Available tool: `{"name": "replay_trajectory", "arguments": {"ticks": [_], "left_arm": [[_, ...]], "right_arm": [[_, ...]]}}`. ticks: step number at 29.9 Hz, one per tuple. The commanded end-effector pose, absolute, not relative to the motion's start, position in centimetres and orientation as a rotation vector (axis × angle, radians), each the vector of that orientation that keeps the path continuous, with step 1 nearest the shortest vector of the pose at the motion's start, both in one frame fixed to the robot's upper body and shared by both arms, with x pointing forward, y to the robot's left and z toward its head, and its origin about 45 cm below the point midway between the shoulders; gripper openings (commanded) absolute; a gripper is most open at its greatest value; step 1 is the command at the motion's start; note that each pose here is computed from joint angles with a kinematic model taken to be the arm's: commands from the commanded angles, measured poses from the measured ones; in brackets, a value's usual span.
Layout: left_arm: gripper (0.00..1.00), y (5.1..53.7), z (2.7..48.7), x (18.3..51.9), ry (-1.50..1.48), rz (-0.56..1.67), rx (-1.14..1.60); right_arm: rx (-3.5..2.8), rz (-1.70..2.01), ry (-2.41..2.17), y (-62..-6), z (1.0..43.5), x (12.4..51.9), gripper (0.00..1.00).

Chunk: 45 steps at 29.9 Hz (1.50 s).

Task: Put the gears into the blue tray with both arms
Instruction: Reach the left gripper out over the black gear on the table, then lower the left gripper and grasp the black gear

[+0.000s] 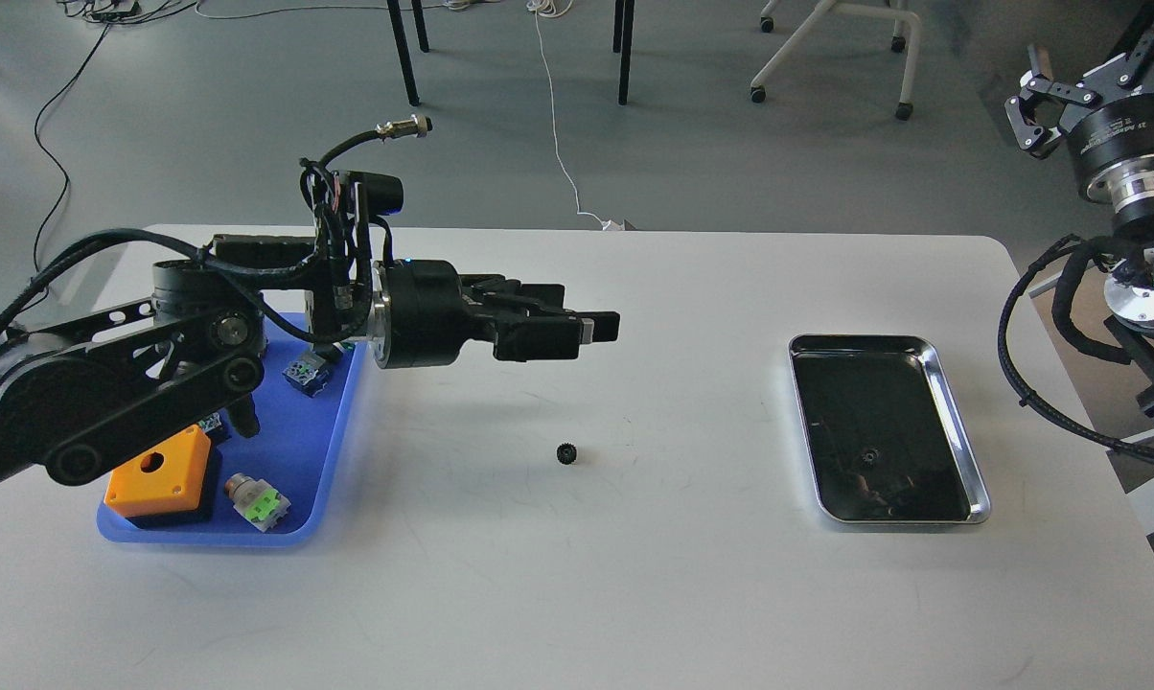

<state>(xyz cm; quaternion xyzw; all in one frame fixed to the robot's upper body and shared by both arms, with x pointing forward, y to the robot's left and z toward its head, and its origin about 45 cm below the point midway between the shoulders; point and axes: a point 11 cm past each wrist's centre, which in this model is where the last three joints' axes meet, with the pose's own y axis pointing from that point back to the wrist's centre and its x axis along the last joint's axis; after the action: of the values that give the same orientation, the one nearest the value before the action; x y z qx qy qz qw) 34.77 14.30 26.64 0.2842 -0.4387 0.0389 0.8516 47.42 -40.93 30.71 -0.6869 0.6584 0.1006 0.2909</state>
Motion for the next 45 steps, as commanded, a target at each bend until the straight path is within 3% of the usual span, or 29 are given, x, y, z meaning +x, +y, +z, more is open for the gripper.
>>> {"name": "replay_trajectory", "arguments": {"ticks": [1, 10, 28, 37, 41, 45], "left_arm": [[0.97, 14.9, 24.8, 34.9, -1.071, 0.008, 0.728], [0.95, 13.5, 20.8, 34.8, -1.298, -0.176, 0.883], [0.88, 10.1, 15.6, 34.9, -1.293, -0.190, 0.847], [0.78, 9.1, 13.8, 34.8, -1.266, -0.201, 0.859], [0.60, 9.5, 13.0, 34.3, -1.243, -0.202, 0.865], [0.55, 10.2, 12.7, 34.3, -1.238, -0.206, 0.877]], "right_arm": [[-1.850, 0.308, 1.672, -40.3, 30.0, 47.0, 0.99], [-1.881, 0.409, 1.575, -37.8, 27.2, 46.3, 0.99], [-1.843, 0.573, 1.561, -36.0, 21.5, 43.8, 0.99], [-1.846, 0.609, 1.568, -36.0, 20.2, 42.7, 0.99], [-1.848, 0.610, 1.581, -36.6, 20.0, 42.2, 0.99], [-1.845, 0.594, 1.592, -37.3, 20.3, 42.2, 0.99]]}}
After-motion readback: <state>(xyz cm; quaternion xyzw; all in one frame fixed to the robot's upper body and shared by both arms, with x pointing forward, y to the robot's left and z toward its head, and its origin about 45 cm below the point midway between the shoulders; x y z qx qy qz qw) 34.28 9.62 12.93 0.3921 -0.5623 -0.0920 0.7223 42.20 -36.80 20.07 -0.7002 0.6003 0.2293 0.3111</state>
